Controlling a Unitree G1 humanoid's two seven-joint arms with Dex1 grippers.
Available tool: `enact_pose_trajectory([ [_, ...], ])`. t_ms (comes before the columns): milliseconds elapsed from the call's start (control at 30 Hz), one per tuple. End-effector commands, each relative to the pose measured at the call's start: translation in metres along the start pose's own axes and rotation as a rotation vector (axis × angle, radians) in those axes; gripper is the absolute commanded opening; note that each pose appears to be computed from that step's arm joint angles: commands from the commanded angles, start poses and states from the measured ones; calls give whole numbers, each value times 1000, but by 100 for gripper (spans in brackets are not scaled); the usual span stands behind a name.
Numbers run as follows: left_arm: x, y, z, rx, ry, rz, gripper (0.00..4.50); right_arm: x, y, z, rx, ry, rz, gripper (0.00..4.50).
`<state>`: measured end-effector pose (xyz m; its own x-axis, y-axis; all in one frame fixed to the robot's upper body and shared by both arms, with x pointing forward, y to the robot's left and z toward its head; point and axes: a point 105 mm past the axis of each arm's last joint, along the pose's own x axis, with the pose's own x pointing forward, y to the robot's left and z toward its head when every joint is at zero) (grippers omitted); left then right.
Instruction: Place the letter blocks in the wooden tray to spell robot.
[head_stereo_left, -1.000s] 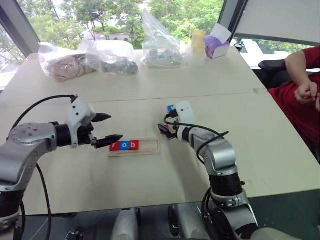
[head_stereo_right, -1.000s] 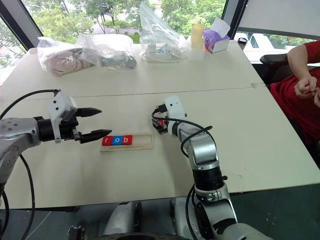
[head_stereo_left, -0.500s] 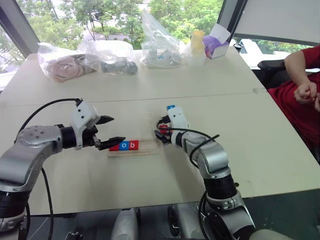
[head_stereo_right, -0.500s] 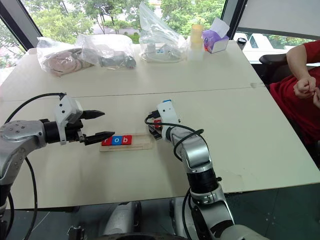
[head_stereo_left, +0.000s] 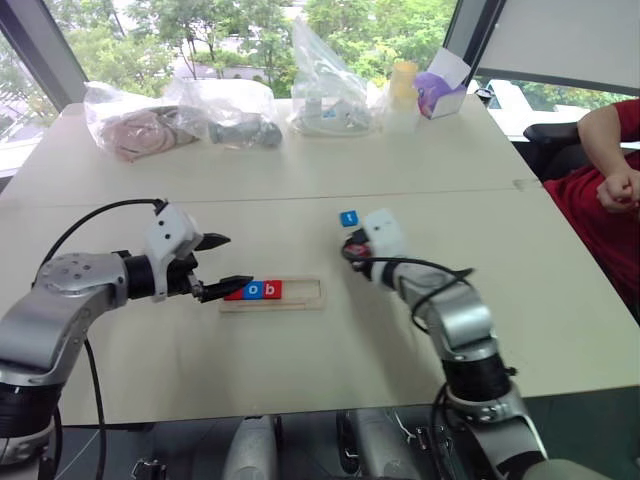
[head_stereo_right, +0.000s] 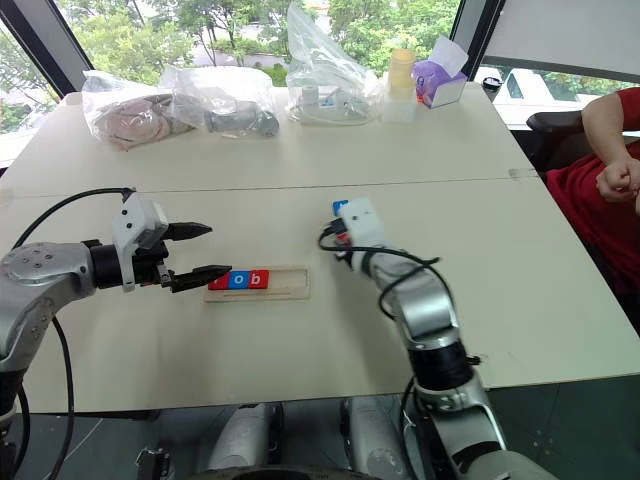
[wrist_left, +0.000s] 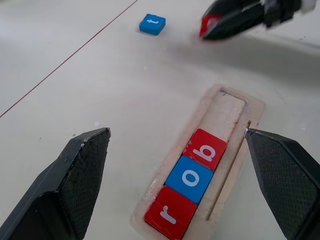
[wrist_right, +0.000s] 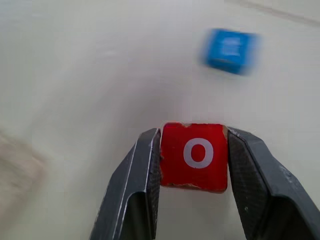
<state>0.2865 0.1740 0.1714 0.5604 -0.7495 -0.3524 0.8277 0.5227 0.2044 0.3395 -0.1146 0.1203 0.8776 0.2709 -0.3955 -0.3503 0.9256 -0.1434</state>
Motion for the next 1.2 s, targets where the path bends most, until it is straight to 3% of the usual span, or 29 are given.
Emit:
enact_pose_trajectory([
  [33, 9, -16, 15, 40, -37, -84, 450, -31, -10, -10, 64, 13, -77, 141],
  [167, 21, -23, 20, 51, -52, -137, 450, -44, -2, -31, 252, 91, -99, 141],
  [400, 27, -18, 20, 51, -51, -159, 450, -39, 8, -41, 305, 122, -105, 449],
  [500, 24, -16, 19, 47, -48, -162, 450, -41, 1, -38, 288, 105, -115, 449],
  [600, 13, -17, 17, 32, -35, -187, 450, -44, -22, -9, 150, -59, -73, 449],
  [700, 0, -19, 21, 11, -32, -224, 450, -53, -24, 6, -47, -160, 187, 449],
  [767, -6, -24, 23, 6, -19, -261, 450, -63, -29, -5, -165, -154, 391, 449],
  [933, -15, -29, 22, 43, 31, -309, 450, -70, -54, -31, -303, -88, 610, 449],
  [1200, -16, -28, 23, 60, 40, -289, 450, -45, -70, -51, -429, -69, 683, 449],
])
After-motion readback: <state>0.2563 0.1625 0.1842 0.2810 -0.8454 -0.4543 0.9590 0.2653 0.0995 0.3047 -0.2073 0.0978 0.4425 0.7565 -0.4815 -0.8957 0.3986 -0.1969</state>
